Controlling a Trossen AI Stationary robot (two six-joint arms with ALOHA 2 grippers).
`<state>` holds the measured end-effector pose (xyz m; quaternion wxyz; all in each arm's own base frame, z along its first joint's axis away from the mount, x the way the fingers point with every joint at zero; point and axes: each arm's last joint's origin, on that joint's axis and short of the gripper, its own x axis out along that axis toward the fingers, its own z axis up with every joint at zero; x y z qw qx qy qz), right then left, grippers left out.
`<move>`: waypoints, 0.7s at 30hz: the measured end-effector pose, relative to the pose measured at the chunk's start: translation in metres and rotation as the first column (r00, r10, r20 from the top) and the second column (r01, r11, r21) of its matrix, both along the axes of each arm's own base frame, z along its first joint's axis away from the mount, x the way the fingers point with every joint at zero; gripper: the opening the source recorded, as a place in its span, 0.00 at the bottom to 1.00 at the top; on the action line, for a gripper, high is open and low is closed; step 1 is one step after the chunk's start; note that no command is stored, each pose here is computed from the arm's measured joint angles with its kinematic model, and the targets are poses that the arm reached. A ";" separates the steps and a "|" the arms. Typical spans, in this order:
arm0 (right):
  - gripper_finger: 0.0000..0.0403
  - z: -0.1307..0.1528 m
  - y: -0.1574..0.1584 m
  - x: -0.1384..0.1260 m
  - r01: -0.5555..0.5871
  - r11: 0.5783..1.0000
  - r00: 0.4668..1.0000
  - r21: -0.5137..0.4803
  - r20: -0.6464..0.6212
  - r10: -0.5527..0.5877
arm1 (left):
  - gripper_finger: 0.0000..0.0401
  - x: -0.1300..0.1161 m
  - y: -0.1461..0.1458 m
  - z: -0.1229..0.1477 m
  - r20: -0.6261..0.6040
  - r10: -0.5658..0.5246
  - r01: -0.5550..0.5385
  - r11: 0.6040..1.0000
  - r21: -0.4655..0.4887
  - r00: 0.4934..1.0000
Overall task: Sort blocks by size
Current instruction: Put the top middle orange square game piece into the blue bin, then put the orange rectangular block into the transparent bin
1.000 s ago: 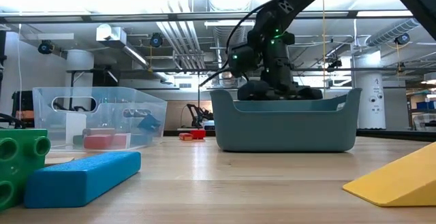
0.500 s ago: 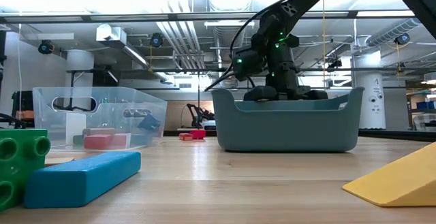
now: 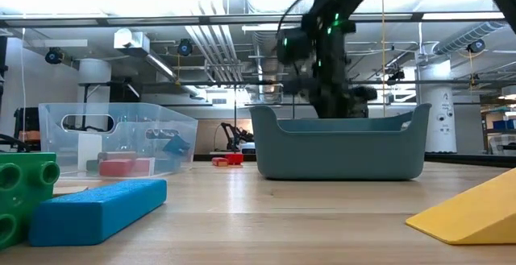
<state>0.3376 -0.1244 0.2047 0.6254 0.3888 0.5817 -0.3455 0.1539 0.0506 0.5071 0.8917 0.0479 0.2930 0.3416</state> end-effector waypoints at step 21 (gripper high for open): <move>0.57 0.071 0.139 -0.006 -0.320 0.931 0.918 -0.177 0.184 0.350 | 0.51 0.059 0.009 -0.024 0.028 -0.011 0.018 0.967 -0.255 1.000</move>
